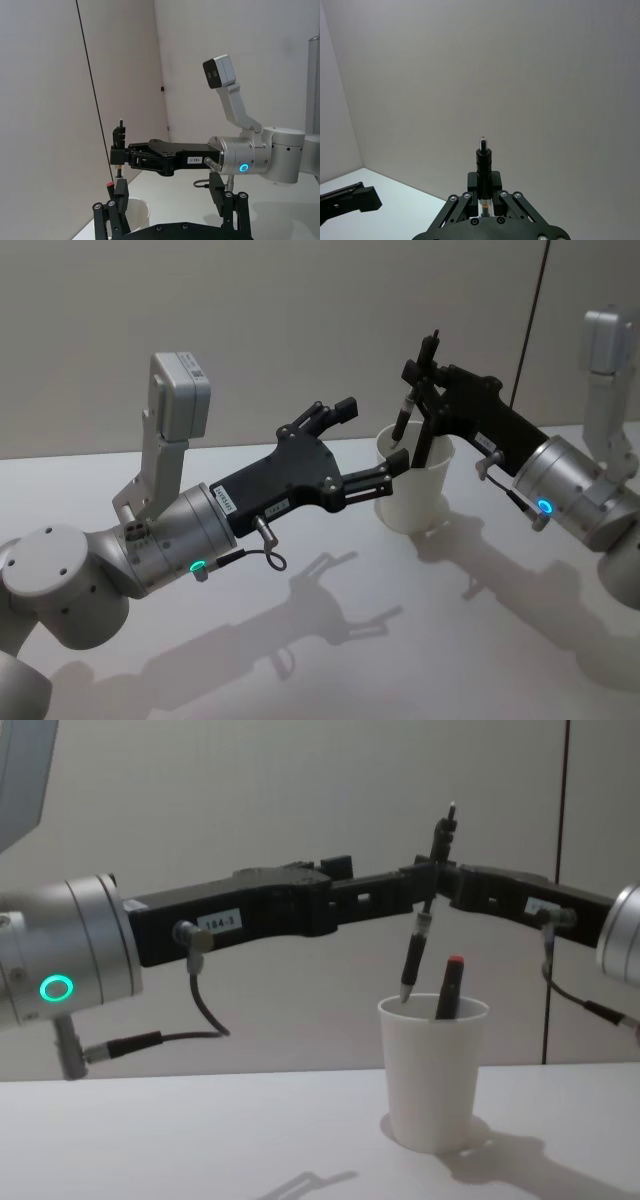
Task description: Place the pen into the pen holder.
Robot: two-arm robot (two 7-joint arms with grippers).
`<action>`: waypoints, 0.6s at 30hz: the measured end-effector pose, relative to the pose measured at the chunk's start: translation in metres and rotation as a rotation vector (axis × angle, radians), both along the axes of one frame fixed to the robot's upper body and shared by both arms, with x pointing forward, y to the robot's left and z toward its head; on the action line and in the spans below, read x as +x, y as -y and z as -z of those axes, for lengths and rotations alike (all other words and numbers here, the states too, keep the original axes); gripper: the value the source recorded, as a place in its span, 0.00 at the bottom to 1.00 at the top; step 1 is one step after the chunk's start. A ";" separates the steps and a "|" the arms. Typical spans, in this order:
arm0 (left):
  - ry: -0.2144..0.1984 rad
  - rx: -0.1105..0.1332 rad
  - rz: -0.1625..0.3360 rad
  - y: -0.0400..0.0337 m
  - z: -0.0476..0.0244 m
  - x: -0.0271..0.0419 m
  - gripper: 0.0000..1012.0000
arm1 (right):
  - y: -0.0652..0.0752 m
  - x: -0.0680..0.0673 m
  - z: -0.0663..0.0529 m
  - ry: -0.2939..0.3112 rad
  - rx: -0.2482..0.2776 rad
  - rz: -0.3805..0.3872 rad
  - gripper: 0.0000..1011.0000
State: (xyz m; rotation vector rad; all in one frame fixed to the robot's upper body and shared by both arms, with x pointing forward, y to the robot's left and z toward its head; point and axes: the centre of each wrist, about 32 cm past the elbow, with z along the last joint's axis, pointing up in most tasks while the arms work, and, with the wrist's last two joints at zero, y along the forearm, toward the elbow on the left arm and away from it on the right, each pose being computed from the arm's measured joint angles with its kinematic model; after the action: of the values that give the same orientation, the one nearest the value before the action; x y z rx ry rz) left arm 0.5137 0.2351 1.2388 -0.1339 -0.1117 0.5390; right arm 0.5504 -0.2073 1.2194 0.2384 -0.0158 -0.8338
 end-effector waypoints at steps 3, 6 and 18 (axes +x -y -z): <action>0.000 0.000 0.000 0.0000 0.0000 0.0000 0.99 | -0.002 0.001 0.001 0.007 -0.013 0.015 0.15; 0.000 0.000 0.000 0.0000 0.0000 0.0000 0.99 | -0.003 0.002 0.003 0.012 -0.021 0.028 0.15; 0.000 0.000 0.000 0.0000 0.0000 0.0000 0.99 | -0.005 0.001 0.007 0.015 -0.039 0.060 0.15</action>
State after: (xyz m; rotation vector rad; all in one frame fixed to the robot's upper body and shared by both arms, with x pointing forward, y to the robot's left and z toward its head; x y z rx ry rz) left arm 0.5137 0.2351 1.2389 -0.1340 -0.1117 0.5390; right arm 0.5513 -0.2020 1.2122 0.2080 -0.0536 -0.8902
